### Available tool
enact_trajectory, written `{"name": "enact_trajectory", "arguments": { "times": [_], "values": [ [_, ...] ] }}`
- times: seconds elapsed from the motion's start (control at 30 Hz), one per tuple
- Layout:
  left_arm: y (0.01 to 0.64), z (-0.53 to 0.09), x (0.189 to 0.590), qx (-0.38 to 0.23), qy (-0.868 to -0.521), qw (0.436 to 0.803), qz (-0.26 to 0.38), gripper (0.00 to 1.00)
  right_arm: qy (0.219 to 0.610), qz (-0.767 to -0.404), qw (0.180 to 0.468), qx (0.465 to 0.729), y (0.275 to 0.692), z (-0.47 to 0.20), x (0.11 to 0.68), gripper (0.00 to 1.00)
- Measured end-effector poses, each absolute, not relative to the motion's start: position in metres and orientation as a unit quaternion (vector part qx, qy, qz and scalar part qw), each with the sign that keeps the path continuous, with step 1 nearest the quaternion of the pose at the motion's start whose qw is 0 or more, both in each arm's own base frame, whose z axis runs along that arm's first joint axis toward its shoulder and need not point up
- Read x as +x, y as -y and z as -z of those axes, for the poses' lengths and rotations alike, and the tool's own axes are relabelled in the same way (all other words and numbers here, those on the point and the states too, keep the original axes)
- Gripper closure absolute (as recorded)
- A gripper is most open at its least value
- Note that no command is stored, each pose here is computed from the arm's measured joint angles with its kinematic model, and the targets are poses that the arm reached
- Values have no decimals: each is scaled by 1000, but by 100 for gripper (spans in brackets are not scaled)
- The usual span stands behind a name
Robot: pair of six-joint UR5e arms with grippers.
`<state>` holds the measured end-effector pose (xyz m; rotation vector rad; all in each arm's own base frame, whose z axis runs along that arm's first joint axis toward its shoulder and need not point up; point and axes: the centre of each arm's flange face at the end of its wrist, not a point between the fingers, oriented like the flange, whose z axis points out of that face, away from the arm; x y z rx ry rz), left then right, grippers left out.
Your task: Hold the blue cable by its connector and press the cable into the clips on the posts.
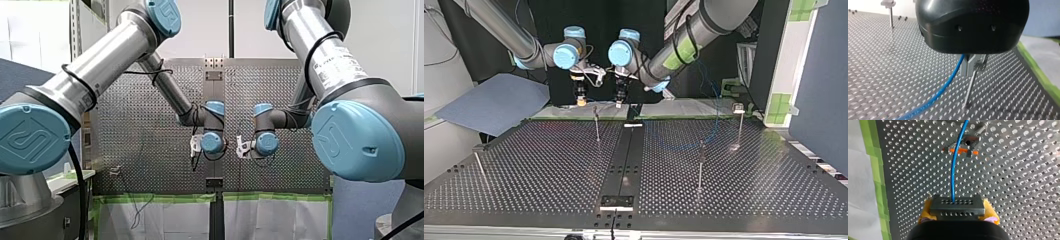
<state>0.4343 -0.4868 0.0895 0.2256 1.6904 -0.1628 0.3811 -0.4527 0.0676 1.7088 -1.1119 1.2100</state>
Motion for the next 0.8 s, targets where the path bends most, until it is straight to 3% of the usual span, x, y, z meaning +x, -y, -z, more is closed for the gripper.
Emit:
{"name": "enact_trajectory", "arguments": {
  "times": [0.4,0.8],
  "values": [
    [512,-56,444,73,-745,659,72,100,446,-474,370,663,470,-65,361,100],
    [521,-58,435,44,-731,677,67,100,454,-487,336,666,489,-45,337,100]
  ]
}}
